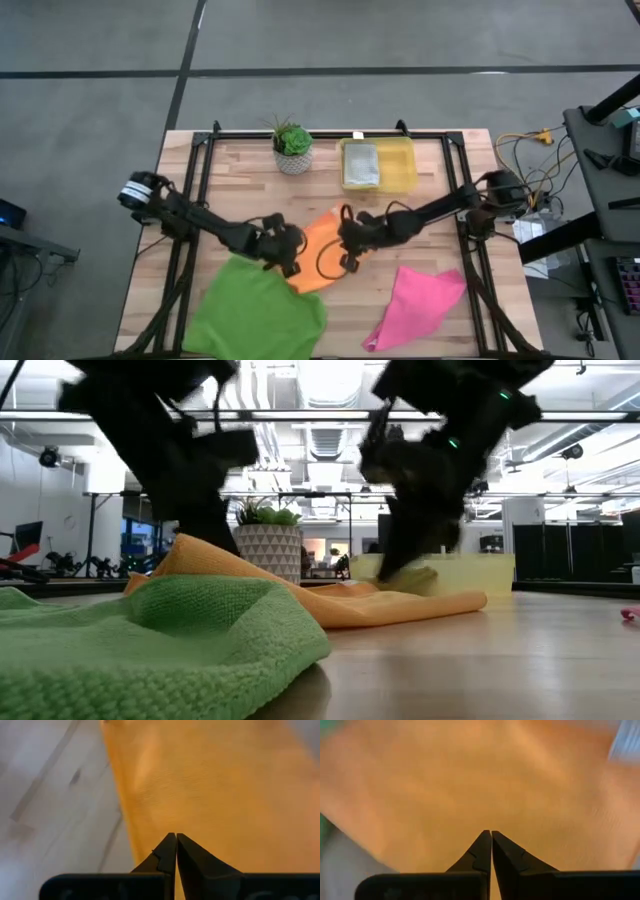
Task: Fold microfiber towels
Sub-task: Fold the orange microfiber cloth
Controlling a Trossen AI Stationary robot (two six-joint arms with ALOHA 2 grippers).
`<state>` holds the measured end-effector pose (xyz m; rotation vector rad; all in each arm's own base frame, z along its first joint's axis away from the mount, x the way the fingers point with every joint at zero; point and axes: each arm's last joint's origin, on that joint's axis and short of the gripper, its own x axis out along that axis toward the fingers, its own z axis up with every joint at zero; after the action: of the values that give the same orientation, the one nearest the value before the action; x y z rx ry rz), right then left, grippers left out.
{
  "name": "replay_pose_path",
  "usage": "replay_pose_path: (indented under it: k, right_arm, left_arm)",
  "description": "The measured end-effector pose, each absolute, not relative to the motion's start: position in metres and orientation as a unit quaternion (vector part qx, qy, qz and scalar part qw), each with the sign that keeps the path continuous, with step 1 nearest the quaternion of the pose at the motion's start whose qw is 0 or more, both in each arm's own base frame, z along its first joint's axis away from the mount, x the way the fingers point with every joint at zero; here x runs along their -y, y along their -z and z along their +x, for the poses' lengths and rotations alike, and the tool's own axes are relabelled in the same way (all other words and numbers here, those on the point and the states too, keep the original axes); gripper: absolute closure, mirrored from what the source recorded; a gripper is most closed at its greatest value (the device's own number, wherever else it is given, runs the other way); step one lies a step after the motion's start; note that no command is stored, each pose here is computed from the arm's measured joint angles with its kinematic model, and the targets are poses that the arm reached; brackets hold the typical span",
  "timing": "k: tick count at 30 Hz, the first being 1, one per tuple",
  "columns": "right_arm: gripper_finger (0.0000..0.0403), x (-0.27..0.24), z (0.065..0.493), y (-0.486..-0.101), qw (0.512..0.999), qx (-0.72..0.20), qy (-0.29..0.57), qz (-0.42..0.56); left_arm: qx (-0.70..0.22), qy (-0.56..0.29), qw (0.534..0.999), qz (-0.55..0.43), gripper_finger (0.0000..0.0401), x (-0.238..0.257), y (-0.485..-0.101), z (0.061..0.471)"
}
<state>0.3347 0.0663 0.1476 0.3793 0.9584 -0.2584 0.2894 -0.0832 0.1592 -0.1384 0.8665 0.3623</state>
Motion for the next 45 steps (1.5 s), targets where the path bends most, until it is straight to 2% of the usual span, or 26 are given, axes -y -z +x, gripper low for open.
replay_pose_path:
  k: [7, 14, 20, 25, 32, 37, 45]
  right_arm:
    - [0.0394, -0.064, 0.335, -0.121, 0.834, -0.485, 0.181, 0.190]
    - [0.0394, -0.012, 0.342, -0.119, 0.828, -0.476, 0.241, 0.171]
    - [0.0394, 0.018, 0.346, -0.128, 0.833, -0.483, 0.237, 0.130]
    - [0.0394, 0.013, 0.346, -0.163, 0.866, -0.442, 0.216, 0.090]
    - [0.0394, -0.023, 0.335, -0.202, 0.904, -0.392, 0.162, 0.052]
    - [0.0394, -0.050, 0.328, -0.213, 0.918, -0.381, 0.105, 0.002]
    - [0.0394, -0.061, 0.325, -0.217, 0.922, -0.375, 0.091, 0.007]
  left_arm:
    - [-0.457, -0.160, 0.870, -0.092, 0.0401, 0.068, -0.145, 0.295]
    - [-0.473, -0.167, 0.853, -0.143, 0.0401, 0.075, -0.137, 0.294]
    - [-0.451, -0.171, 0.855, -0.191, 0.0401, 0.084, -0.139, 0.298]
    - [-0.401, -0.164, 0.887, -0.156, 0.0401, 0.085, -0.169, 0.297]
    - [-0.335, -0.136, 0.925, -0.117, 0.0401, 0.078, -0.217, 0.282]
    - [-0.292, -0.107, 0.945, -0.100, 0.0401, 0.076, -0.248, 0.267]
    - [-0.297, 0.043, 0.952, -0.056, 0.0401, 0.085, -0.266, 0.249]
